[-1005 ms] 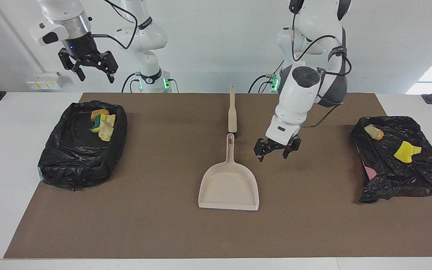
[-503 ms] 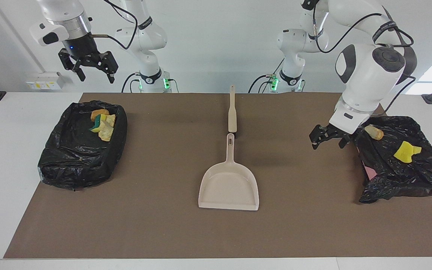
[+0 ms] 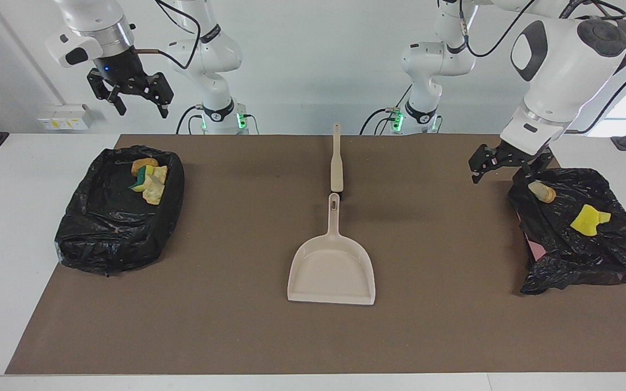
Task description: Sweep and dump trash in bin
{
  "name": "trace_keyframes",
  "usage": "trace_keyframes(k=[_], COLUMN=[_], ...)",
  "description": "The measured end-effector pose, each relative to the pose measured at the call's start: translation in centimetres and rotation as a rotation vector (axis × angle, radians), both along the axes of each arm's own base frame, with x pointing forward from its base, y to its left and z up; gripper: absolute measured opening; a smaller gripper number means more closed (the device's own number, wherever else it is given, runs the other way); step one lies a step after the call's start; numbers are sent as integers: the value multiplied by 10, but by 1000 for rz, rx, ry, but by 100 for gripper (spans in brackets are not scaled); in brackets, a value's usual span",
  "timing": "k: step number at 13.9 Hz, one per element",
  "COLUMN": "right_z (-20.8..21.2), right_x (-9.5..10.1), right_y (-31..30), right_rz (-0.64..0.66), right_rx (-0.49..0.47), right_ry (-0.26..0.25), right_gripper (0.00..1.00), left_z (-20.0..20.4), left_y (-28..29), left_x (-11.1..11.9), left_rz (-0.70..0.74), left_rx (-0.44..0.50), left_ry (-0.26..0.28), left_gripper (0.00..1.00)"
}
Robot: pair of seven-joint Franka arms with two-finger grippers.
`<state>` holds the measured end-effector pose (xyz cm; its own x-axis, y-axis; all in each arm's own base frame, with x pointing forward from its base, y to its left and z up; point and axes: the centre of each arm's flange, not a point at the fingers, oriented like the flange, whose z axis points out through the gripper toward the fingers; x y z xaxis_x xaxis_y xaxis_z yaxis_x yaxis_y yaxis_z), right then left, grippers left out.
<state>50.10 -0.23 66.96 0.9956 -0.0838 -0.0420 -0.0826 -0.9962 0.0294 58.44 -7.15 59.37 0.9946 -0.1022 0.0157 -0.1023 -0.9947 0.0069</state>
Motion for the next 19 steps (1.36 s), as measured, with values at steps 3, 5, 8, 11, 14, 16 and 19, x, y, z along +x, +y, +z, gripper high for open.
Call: trace_keyframes(k=[3,5,8,11,14,16,19], right_z=[0,0,-1,-2,-2,-3,-3], right_x=[2,2,2,2,2,2,2], right_y=[3,3,2,2,2,2,2], right_rz=[9,10,8,8,8,8,8], right_rx=[0,0,0,0,0,0,0], right_ry=[-1,-1,2,5,4,5,5], right_gripper=[100,100,100,100,100,100,100], left_z=[16,26,32,32,32,32,31], left_y=[5,7,8,8,9,9,9], left_x=[-18,-27,-39,-44,-45,-45,-45], left_rz=[3,2,2,2,3,3,3], left_rx=[4,5,9,10,10,10,10], left_ry=[19,29,54,58,58,59,60], left_gripper=[100,100,100,100,100,100,100])
